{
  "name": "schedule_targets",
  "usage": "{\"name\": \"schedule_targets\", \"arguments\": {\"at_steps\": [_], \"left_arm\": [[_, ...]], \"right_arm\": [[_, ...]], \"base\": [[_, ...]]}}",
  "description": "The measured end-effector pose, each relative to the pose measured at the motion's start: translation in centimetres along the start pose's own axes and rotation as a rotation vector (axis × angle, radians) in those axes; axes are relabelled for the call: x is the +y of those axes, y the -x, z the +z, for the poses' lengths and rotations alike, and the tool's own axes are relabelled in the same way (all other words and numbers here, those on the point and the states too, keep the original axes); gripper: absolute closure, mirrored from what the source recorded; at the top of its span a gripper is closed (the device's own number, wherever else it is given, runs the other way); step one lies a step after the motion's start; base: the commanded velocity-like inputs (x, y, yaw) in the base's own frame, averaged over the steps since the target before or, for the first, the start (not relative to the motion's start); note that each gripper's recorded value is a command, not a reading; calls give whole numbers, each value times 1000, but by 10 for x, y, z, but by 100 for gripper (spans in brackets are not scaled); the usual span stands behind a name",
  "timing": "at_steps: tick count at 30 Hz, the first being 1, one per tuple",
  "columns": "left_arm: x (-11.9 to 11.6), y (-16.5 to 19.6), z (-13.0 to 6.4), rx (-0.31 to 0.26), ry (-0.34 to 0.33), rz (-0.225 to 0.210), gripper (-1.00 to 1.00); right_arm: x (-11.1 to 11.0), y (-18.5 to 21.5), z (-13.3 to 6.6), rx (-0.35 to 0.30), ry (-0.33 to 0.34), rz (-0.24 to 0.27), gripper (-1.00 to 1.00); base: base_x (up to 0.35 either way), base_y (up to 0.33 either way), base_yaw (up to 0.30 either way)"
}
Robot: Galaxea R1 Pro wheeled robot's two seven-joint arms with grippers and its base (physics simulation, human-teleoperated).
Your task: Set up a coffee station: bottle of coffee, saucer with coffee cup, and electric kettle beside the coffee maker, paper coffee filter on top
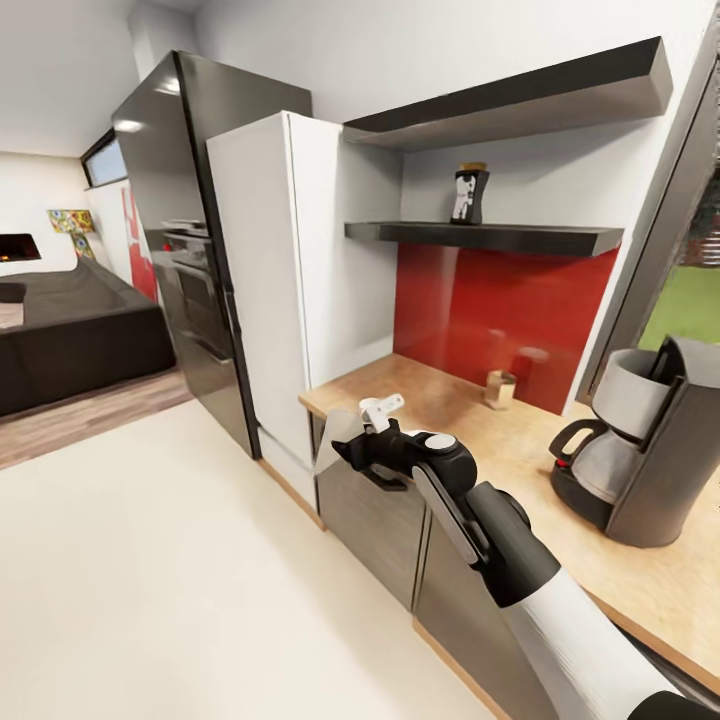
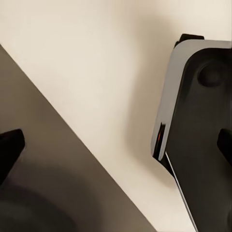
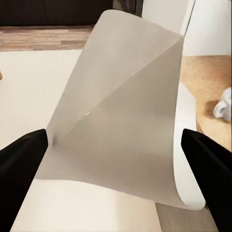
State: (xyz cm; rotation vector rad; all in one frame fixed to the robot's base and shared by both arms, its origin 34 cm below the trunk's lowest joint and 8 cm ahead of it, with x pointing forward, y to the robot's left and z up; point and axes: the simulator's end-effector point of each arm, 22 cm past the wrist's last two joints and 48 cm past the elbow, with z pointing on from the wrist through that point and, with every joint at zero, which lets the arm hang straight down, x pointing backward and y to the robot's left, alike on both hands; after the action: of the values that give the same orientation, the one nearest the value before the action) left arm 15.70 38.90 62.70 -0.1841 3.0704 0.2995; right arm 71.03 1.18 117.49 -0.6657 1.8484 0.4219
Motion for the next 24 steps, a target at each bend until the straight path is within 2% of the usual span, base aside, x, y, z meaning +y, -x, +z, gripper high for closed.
{"name": "schedule_targets", "arguments": {"at_steps": [24], "left_arm": [[-1,7,-1,-18,-2,-4,-100]], "right_arm": [[2,7,-5,-9,-1,-8,100]], "base": [[275,237,-270]]}}
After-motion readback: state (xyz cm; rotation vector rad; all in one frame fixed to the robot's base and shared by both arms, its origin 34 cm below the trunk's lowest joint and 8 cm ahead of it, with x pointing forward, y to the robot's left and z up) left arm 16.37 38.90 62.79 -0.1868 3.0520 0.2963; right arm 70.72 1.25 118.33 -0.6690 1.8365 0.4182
